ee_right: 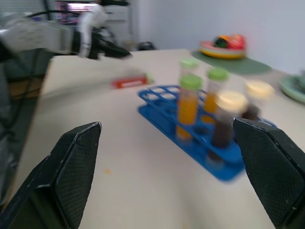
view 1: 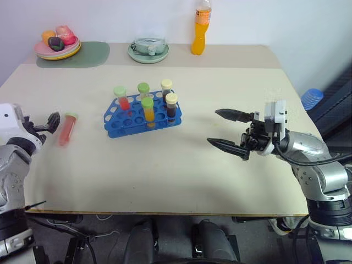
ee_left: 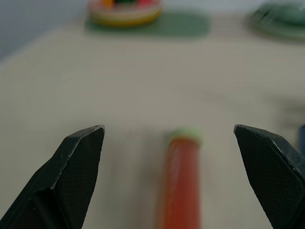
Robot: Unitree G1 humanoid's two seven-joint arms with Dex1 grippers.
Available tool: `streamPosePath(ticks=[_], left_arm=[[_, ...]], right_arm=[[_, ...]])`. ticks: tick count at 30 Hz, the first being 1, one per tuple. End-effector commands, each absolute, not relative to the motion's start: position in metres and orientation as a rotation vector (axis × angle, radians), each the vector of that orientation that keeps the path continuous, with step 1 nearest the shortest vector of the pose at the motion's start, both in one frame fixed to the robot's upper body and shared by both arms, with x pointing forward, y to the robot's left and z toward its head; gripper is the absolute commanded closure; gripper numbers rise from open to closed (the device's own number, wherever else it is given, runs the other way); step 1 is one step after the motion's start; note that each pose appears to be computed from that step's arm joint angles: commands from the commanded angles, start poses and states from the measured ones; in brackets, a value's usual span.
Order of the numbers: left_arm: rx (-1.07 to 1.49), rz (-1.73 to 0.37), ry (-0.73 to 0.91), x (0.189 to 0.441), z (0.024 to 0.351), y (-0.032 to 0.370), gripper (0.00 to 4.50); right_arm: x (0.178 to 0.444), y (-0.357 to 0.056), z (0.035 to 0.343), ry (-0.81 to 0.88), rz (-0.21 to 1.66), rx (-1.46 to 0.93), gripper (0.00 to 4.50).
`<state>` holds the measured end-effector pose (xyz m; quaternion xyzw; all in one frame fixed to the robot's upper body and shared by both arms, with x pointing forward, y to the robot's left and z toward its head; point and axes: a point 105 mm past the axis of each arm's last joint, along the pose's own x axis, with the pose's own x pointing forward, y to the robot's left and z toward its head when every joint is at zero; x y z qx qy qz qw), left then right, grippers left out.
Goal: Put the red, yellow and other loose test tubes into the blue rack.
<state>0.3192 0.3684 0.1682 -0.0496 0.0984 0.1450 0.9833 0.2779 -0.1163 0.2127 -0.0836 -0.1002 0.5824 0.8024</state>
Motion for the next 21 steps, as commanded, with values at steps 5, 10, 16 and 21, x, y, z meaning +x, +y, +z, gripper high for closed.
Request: streamPosePath(ticks=[5,10,16,21], left_arm=[[-0.205,0.377,0.521,0.328,0.167,0.361,0.05],[-0.221,0.369,0.647,0.343,0.168,0.357,0.05],[-0.181,0.323,0.726,0.363,0.176,0.357,0.05],[-0.033,0.279,0.766,0.376,0.172,0.367,0.05]], right_arm=[[0.27,-0.104,0.224,-0.272,1.298,-0.256,0.0],[0.272,-0.104,0.225,-0.282,1.279,-0.261,0.0],[0.273,-0.103,0.225,-0.291,1.26,-0.264,0.0],[0.27,-0.103,0.224,-0.293,1.237,-0.257,0.0]])
